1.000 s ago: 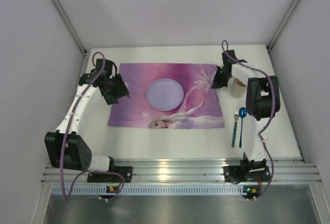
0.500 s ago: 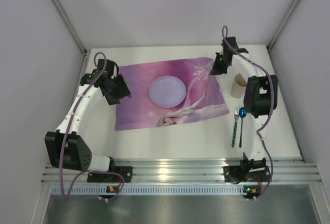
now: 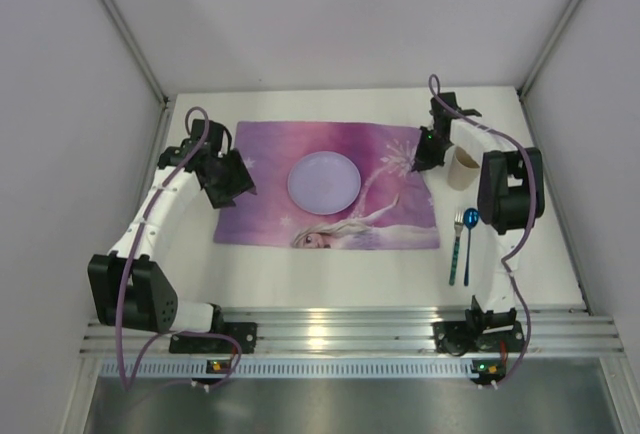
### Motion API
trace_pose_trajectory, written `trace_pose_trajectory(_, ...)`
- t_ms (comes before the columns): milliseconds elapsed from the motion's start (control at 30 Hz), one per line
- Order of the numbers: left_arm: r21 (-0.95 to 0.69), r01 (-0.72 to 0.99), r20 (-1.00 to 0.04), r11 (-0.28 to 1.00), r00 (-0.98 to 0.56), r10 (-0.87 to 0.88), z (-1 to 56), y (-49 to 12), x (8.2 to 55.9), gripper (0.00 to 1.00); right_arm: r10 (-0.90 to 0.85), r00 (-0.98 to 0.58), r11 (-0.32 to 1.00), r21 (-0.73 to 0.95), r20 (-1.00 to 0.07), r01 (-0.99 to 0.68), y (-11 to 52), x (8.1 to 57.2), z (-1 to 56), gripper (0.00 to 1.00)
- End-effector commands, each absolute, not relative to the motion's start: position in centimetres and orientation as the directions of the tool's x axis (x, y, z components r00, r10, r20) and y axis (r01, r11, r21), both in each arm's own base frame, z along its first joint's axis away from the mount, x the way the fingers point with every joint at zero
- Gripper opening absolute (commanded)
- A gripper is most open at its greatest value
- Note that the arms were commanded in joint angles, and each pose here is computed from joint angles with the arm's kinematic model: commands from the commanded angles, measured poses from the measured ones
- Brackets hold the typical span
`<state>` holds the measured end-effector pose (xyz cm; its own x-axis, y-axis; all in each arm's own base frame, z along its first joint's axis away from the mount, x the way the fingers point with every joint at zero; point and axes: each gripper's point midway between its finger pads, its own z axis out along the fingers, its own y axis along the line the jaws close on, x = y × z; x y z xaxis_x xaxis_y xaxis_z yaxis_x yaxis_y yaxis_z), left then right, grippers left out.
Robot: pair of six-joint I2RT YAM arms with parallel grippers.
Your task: Set the dinner table for one person
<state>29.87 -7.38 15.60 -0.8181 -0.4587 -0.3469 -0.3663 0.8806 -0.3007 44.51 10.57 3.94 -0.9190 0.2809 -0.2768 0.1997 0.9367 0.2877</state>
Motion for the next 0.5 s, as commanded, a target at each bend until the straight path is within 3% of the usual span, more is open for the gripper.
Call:
trace_pose_trajectory(0,-0.343,-0.332,-0.383,0.879,-0.805,-0.453,16.7,-8.0,31.0,0.64,0.262,-0.89,0.945,0.288,-0.374,0.157,10.3,45.7,7.6,0.0)
trace_pose_trajectory(333,-0.344,-0.321,-0.39,0.882,-0.806,-0.446,17.0,-8.1,31.2,0.64,0.252,-0.883,0.949,0.28,-0.397,0.145,10.5,47.8,8.5,0.0)
trace_pose_trajectory(467,-0.338,-0.322,-0.391,0.884,-0.807,-0.443,16.9,-7.9,30.7,0.64,0.251,-0.888,0.95,0.275,-0.384,0.15,10.4,47.7,8.2,0.06)
